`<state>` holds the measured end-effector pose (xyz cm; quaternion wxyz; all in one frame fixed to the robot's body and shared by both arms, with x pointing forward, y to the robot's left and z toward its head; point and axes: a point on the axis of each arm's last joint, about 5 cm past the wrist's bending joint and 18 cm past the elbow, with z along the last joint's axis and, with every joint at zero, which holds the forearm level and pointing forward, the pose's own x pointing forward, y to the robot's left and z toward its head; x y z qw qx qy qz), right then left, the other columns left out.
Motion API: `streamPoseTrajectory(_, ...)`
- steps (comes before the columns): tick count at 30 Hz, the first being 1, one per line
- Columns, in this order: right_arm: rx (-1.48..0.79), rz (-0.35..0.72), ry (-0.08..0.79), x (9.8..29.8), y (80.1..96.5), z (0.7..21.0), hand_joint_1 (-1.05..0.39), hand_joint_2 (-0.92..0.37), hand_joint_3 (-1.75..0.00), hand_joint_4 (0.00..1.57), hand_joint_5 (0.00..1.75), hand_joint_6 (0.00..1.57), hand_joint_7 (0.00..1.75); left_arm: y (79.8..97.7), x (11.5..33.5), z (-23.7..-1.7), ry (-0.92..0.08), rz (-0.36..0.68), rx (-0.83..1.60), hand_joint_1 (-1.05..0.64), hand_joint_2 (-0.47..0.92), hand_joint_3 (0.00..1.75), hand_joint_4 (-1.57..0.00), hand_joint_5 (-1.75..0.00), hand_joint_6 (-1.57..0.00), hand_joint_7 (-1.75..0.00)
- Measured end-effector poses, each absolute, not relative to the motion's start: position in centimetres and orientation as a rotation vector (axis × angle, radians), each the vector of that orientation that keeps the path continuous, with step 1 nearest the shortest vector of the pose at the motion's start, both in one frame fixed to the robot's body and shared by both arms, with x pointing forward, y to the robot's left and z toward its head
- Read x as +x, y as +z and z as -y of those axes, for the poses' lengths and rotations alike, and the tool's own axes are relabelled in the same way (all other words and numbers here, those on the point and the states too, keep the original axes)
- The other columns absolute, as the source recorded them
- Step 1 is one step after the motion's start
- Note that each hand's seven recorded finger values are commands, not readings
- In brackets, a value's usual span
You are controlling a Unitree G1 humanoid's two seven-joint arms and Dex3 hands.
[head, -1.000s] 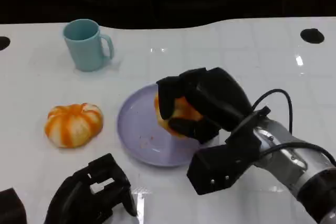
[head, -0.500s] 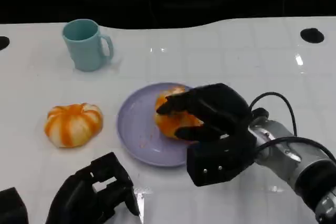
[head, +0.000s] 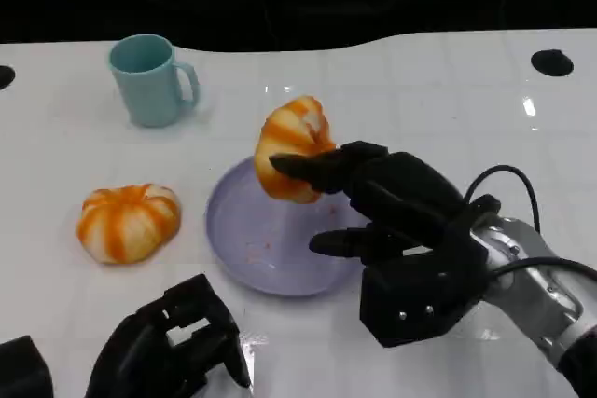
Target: Grasp the bread from the table and place it into the plate.
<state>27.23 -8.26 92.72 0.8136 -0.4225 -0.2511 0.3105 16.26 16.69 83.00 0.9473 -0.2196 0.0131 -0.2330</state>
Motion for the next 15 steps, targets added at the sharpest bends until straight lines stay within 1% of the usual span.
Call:
streamPoseTrajectory(4,-0.859,0.586,0.647,26.42,93.21,9.05,-0.66,-0.92,-0.36,0.19,0.62,0.35,0.06,83.01,16.25,-16.73,-0.473,-0.027,-0.448,-0.63,0.92,0.08,-0.69,-1.75,-0.66,-1.41)
streamPoseTrajectory(6,-0.862,0.594,0.644,26.25,93.33,9.23,-0.66,-0.92,-0.37,0.26,0.65,0.34,0.05,83.01,16.27,-16.73,-0.473,-0.026,-0.447,-0.63,0.92,0.08,-0.69,-1.75,-0.66,-1.41)
streamPoseTrajectory(7,-0.87,0.598,0.644,26.23,93.38,9.3,-0.65,-0.92,-0.37,0.42,0.59,0.35,0.04,83.01,16.27,-16.73,-0.474,-0.026,-0.447,-0.63,0.92,0.09,-0.69,-1.75,-0.67,-1.41)
streamPoseTrajectory(8,-0.888,0.601,0.645,26.23,93.43,9.37,-0.65,-0.92,-0.37,0.49,0.51,0.35,0.03,83.01,16.26,-16.73,-0.474,-0.026,-0.447,-0.63,0.92,0.09,-0.69,-1.75,-0.67,-1.41)
streamPoseTrajectory(9,-0.908,0.6,0.647,26.24,93.44,9.43,-0.65,-0.92,-0.38,0.6,0.4,0.37,0.02,83.01,16.26,-16.73,-0.473,-0.027,-0.447,-0.63,0.92,0.09,-0.7,-1.75,-0.67,-1.41)
streamPoseTrajectory(10,-0.931,0.595,0.65,26.24,93.45,9.46,-0.66,-0.92,-0.37,0.65,0.38,0.44,0.05,83.01,16.26,-16.72,-0.474,-0.027,-0.447,-0.63,0.92,0.09,-0.7,-1.75,-0.67,-1.42)
streamPoseTrajectory(11,-0.957,0.59,0.652,26.24,93.44,9.47,-0.66,-0.92,-0.34,0.64,0.44,0.55,0.04,83.01,16.25,-16.72,-0.474,-0.027,-0.447,-0.63,0.92,0.09,-0.7,-1.75,-0.67,-1.41)
streamPoseTrajectory(12,-0.979,0.585,0.652,26.23,93.44,9.45,-0.65,-0.92,-0.31,0.49,0.76,0.68,0.03,83.0,16.25,-16.72,-0.474,-0.027,-0.447,-0.63,0.92,0.09,-0.7,-1.75,-0.67,-1.41)
streamPoseTrajectory(13,-0.997,0.582,0.652,26.22,93.42,9.4,-0.64,-0.92,-0.29,0.39,0.97,0.74,0.02,83.0,16.25,-16.71,-0.474,-0.027,-0.447,-0.63,0.92,0.09,-0.7,-1.75,-0.67,-1.41)
streamPoseTrajectory(14,-1.01,0.579,0.652,26.21,93.36,9.36,-0.63,-0.92,-0.27,0.33,1.11,0.8,0.02,83.01,16.25,-16.7,-0.474,-0.027,-0.447,-0.63,0.92,0.09,-0.69,-1.75,-0.66,-1.41)
streamPoseTrajectory(15,-1.016,0.578,0.649,26.21,93.33,9.33,-0.63,-0.92,-0.26,0.3,1.16,0.82,0.02,83.01,16.25,-16.7,-0.474,-0.027,-0.447,-0.63,0.92,0.1,-0.69,-1.75,-0.66,-1.41)
